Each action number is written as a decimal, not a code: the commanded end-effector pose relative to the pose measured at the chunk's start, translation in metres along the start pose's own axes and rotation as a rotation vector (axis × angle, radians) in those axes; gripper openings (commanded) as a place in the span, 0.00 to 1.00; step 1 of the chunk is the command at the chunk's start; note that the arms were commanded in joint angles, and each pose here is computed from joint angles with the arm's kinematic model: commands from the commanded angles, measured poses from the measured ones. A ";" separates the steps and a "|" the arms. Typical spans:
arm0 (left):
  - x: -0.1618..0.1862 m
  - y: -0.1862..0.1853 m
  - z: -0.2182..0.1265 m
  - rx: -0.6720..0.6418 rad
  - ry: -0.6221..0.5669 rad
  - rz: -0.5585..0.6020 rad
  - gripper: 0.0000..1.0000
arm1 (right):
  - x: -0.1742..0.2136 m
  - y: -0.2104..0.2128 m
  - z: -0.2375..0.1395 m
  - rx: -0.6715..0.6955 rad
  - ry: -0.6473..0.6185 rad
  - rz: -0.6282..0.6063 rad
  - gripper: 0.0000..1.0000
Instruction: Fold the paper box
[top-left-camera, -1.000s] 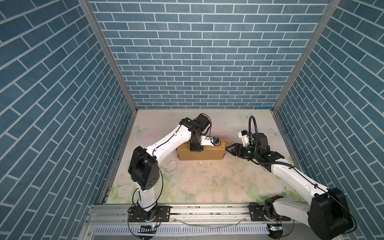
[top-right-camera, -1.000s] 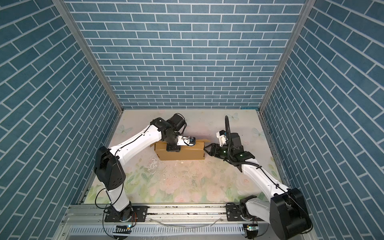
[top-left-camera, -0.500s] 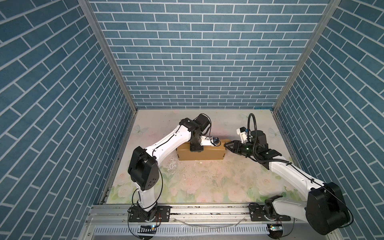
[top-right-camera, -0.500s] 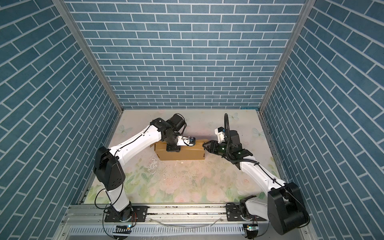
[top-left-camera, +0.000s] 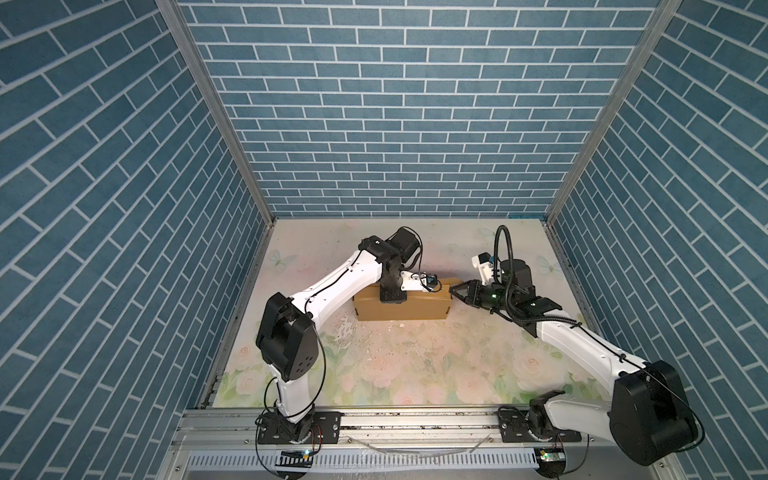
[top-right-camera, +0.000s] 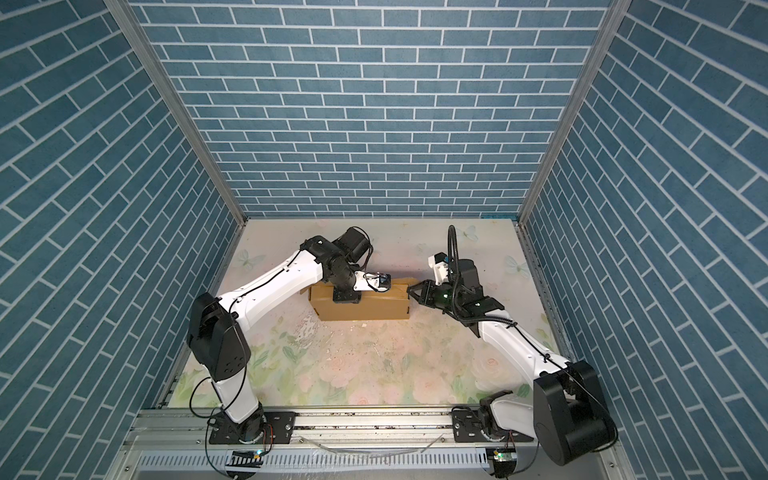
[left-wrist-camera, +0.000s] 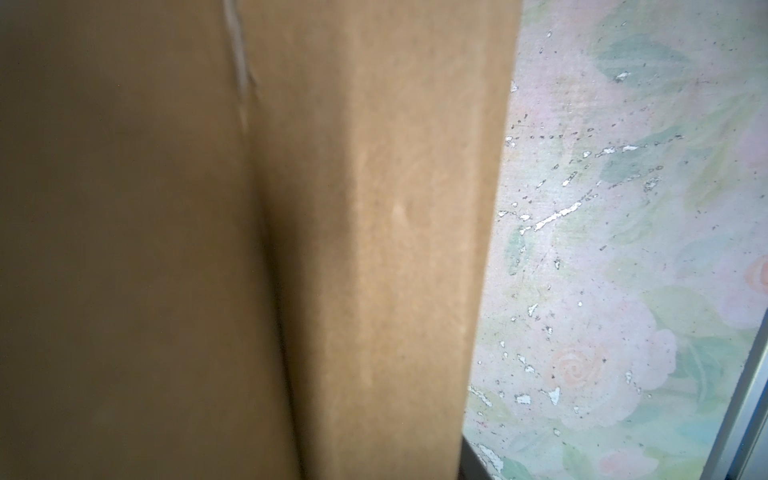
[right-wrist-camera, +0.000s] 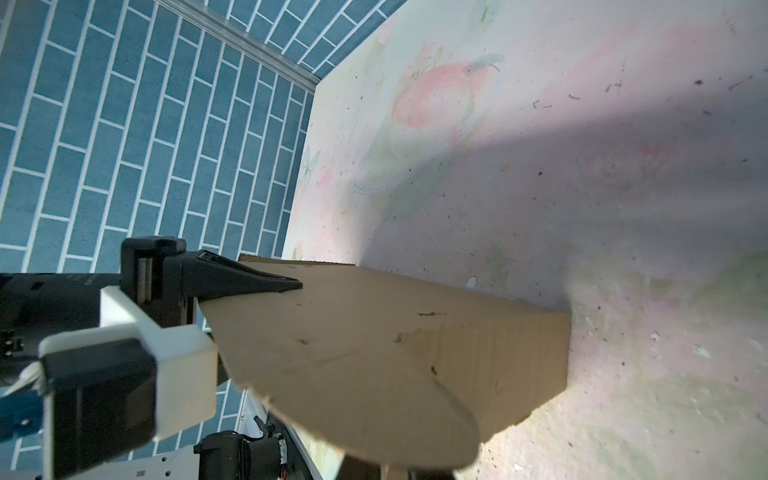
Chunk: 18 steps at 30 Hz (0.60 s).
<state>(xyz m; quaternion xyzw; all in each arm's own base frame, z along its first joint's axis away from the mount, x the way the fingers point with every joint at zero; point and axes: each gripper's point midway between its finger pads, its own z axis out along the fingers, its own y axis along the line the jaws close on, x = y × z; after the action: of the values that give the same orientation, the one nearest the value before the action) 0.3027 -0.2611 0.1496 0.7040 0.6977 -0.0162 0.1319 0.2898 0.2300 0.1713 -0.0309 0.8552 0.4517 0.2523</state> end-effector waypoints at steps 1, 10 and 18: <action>0.008 -0.019 0.038 0.105 0.051 0.004 0.42 | 0.013 -0.023 0.008 0.076 0.054 0.032 0.19; 0.012 -0.014 0.040 0.086 0.057 0.004 0.43 | -0.017 0.036 -0.057 0.102 0.015 -0.259 0.47; 0.012 -0.010 0.043 0.084 0.056 0.002 0.46 | -0.036 0.013 -0.065 0.429 0.176 -0.561 0.55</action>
<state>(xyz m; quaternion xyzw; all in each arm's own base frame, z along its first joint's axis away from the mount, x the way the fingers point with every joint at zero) 0.3039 -0.2613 0.1476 0.7046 0.6968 -0.0152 0.1334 0.2976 0.1954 0.2558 -0.1831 0.8833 0.2700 0.3366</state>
